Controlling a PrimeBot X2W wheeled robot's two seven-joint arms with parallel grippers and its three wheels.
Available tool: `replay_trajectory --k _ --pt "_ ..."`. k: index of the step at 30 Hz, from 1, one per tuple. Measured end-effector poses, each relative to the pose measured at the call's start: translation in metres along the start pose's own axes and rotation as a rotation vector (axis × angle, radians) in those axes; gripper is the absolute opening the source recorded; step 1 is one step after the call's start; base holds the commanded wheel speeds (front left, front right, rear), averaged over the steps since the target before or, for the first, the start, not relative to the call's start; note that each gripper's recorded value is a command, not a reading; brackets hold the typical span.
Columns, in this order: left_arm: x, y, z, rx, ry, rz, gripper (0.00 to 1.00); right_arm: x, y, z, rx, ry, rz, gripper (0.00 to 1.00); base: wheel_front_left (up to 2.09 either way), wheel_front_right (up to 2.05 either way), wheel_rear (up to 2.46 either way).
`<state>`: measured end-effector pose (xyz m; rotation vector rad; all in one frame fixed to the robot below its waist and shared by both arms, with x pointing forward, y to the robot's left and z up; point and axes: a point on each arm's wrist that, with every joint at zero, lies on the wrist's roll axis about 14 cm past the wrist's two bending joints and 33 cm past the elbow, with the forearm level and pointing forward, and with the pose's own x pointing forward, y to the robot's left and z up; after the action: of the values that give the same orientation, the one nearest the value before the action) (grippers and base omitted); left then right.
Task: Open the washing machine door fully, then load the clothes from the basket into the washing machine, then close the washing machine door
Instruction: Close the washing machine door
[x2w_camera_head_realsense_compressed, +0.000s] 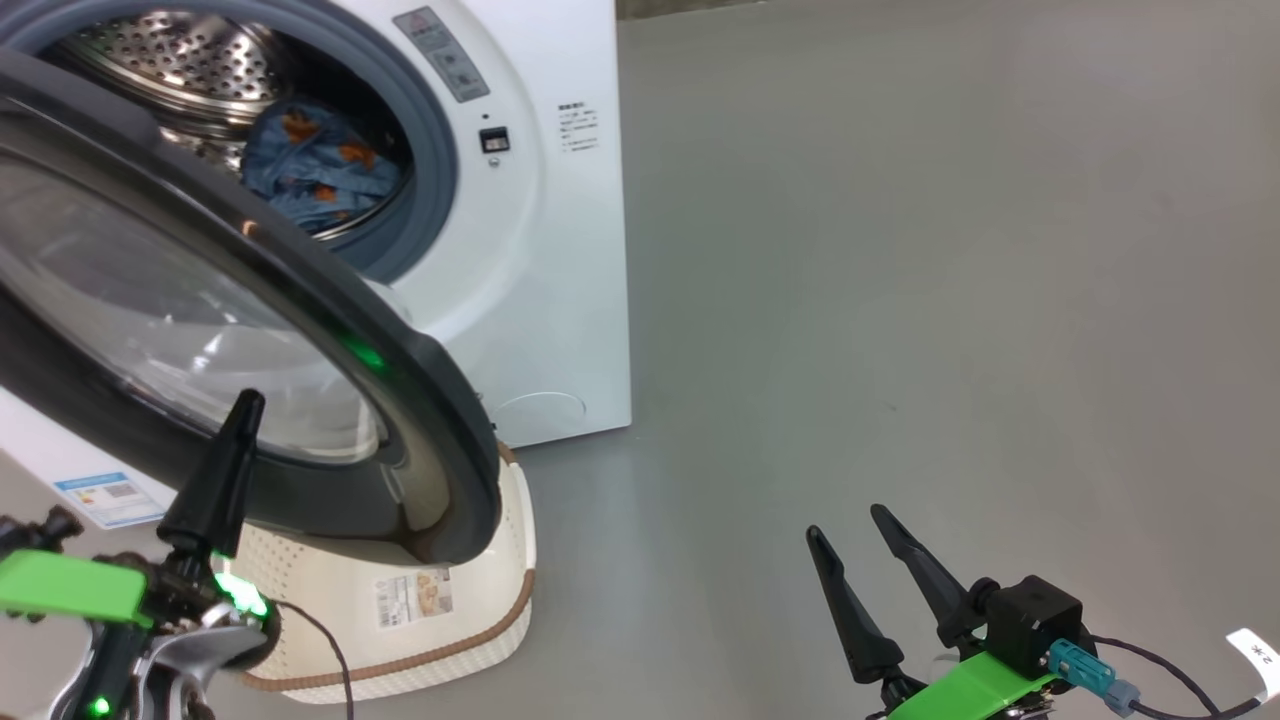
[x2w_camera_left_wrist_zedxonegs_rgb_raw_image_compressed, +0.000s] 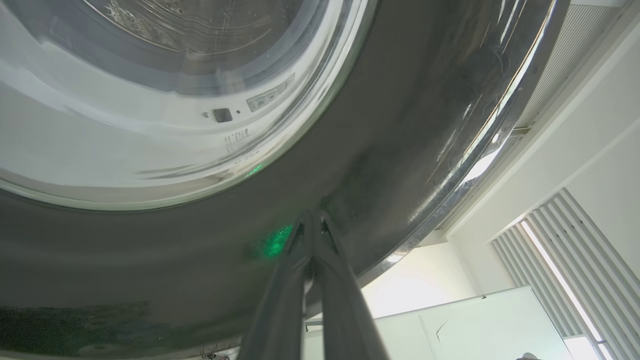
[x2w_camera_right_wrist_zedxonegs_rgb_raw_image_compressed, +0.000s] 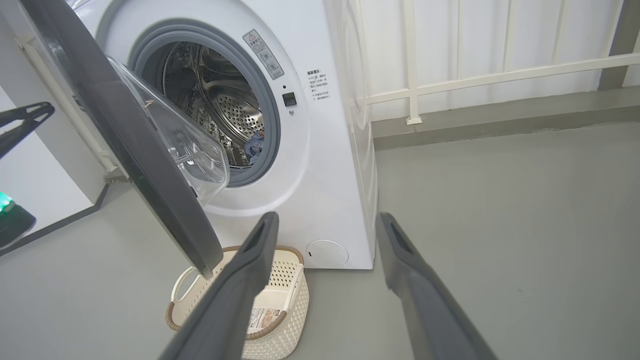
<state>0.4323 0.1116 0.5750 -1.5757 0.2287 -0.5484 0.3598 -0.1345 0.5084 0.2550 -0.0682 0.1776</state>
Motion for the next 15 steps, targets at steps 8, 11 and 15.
replay_trajectory --k 8,11,15 --pt "-0.028 0.003 0.015 0.004 -0.092 0.019 0.89 0.007 0.012 0.0 0.004 -0.001 0.04 1.0 0.0 0.0 0.0" --pt "-0.037 0.0 0.023 0.022 -0.139 0.02 1.0 0.01 0.017 -0.001 0.009 0.0 0.057 1.0 0.0 0.0 0.0" --pt "-0.046 -0.012 0.037 0.113 -0.212 0.014 1.0 0.014 0.024 -0.003 0.012 0.005 0.079 1.0 0.0 0.0 0.0"
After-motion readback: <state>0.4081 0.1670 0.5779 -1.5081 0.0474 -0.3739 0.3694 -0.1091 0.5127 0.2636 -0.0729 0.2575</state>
